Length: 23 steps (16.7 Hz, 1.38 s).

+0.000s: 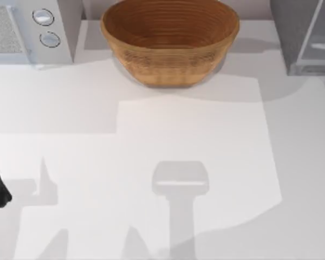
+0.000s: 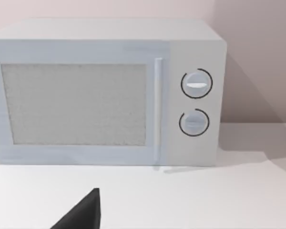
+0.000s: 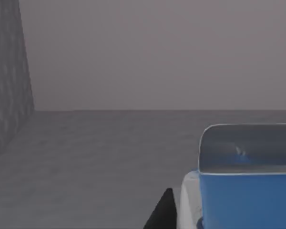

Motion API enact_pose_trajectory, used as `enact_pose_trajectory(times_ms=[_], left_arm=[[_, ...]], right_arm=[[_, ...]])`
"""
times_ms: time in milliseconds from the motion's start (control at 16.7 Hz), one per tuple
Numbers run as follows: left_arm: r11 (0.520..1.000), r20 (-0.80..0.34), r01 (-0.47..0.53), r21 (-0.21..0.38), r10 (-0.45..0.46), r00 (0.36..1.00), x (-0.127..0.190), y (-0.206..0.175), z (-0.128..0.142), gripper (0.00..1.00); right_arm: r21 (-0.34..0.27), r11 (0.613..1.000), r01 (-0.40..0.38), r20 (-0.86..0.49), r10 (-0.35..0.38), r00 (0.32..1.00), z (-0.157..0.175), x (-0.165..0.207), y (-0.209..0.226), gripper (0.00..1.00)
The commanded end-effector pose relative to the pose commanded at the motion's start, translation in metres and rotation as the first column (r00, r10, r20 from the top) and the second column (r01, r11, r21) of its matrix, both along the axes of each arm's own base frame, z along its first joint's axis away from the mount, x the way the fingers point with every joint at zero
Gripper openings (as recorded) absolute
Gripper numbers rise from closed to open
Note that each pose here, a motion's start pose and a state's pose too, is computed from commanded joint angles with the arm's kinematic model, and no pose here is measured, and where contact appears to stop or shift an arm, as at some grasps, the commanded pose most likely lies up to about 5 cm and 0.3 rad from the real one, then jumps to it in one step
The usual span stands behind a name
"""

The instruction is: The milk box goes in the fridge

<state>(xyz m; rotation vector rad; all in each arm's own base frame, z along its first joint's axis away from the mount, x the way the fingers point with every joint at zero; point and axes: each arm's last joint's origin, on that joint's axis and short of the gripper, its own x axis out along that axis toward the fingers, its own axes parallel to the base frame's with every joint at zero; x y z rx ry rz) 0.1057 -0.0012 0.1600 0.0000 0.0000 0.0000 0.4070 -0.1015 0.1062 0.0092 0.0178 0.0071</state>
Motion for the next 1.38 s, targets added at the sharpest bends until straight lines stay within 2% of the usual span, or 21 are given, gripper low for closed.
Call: enact_pose_trajectory(times_ms=[180,360,660,840,1080,1380], left_arm=[[1.000,0.000,0.000,0.000,0.000,1.000,0.000,0.000,0.000,1.00],[1.000,0.000,0.000,0.000,0.000,1.000,0.000,0.000,0.000,1.00],[1.000,0.000,0.000,0.000,0.000,1.000,0.000,0.000,0.000,1.00],[1.000,0.000,0.000,0.000,0.000,1.000,0.000,0.000,0.000,1.00],[1.000,0.000,0.000,0.000,0.000,1.000,0.000,0.000,0.000,1.00],[1.000,0.000,0.000,0.000,0.000,1.000,0.000,0.000,0.000,1.00]], right_arm=[[0.014,1.000,0.000,-0.039,0.001,0.999,-0.012,0.019,-0.002,0.00],[0.020,1.000,0.003,-0.057,-0.001,0.998,-0.016,0.054,-0.005,0.00],[0.006,1.000,0.002,-0.019,-0.002,1.000,0.007,0.107,-0.003,0.00],[-0.004,1.000,0.001,0.010,-0.001,1.000,0.023,0.117,-0.001,0.00],[-0.004,1.000,0.001,0.011,-0.001,1.000,0.023,0.117,-0.001,0.00],[-0.004,1.000,0.001,0.011,-0.001,1.000,0.023,0.117,-0.001,0.38]])
